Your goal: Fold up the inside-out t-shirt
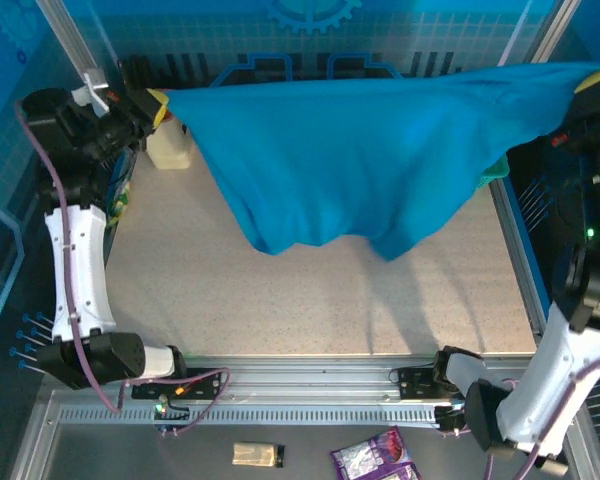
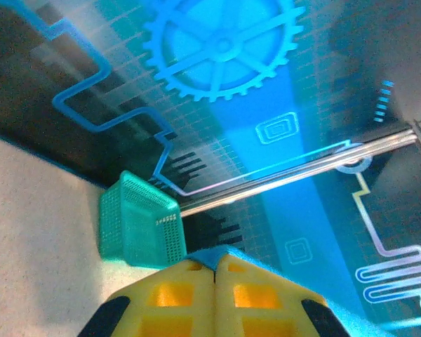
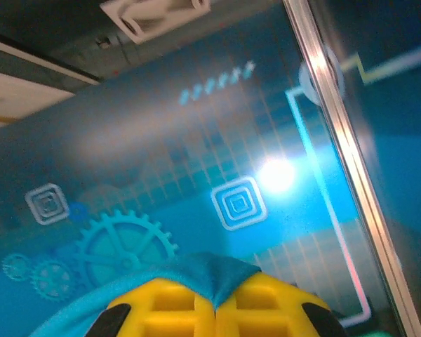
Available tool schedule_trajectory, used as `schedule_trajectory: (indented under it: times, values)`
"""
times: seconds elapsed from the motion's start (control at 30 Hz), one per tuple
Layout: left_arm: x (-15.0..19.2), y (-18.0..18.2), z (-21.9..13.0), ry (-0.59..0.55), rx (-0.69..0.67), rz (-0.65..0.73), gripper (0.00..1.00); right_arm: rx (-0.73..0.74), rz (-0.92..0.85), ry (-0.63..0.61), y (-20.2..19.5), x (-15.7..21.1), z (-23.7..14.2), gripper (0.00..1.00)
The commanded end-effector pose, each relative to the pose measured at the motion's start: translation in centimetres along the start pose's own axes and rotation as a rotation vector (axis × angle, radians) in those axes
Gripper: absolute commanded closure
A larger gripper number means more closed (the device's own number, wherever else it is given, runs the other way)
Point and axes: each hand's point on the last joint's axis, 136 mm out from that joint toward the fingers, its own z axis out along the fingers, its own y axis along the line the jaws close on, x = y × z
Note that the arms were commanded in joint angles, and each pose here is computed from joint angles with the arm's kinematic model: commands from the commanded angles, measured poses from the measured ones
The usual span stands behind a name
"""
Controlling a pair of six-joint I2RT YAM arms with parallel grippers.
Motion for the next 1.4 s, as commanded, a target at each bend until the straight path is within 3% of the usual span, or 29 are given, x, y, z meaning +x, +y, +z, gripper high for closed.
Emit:
schedule_trajectory:
  times: [0.0,0.1,0.27,0.33,0.53,0.73,0.9,1.03,1.13,1.23,1.37]
  values:
    - [-1.4,-7.8,-4.3,-0.121,0.078,0.185,1.0,0.04,0.078,0.042,-2.5,2.7,2.6,1.0]
    - [-1.1,-11.7,-6.2,-0.155,0.075,0.318,1.0,0.033,0.141,0.124,-3.6,6.0,3.8,1.0]
    - [-0.5,-7.8,-5.1,-0.113,0.037,0.246,1.0,0.055,0.096,0.095,-3.4,4.8,3.0,1.0]
    - [-0.1,-8.2,-5.6,-0.119,0.054,0.259,1.0,0.03,0.085,0.078,-2.6,3.8,2.6,1.0]
    - [1.8,-12.7,-10.2,-0.253,0.062,0.455,1.0,-0.013,0.053,0.034,-0.6,2.2,-0.6,1.0]
    - [3.7,-13.3,-15.0,-0.422,-0.045,0.574,1.0,-0.016,-0.004,-0.03,0.7,0.8,-5.1,1.0]
    - [4.0,-14.1,-16.9,-0.503,-0.076,0.623,1.0,-0.088,-0.016,-0.071,2.8,-0.9,-6.4,1.0]
    - [2.9,-15.0,-16.2,-0.5,-0.062,0.63,1.0,-0.122,0.039,-0.043,3.4,-1.5,-4.6,1.0]
    - [0.8,-13.4,-14.4,-0.494,-0.095,0.616,1.0,-0.157,0.119,0.055,2.8,0.6,-0.9,1.0]
    - [-1.5,-9.4,-11.4,-0.453,-0.141,0.559,1.0,-0.214,0.215,0.167,2.0,4.7,3.4,1.0]
    - [-3.3,-2.0,-6.6,-0.359,-0.197,0.433,1.0,-0.233,0.178,0.331,2.6,13.3,8.8,1.0]
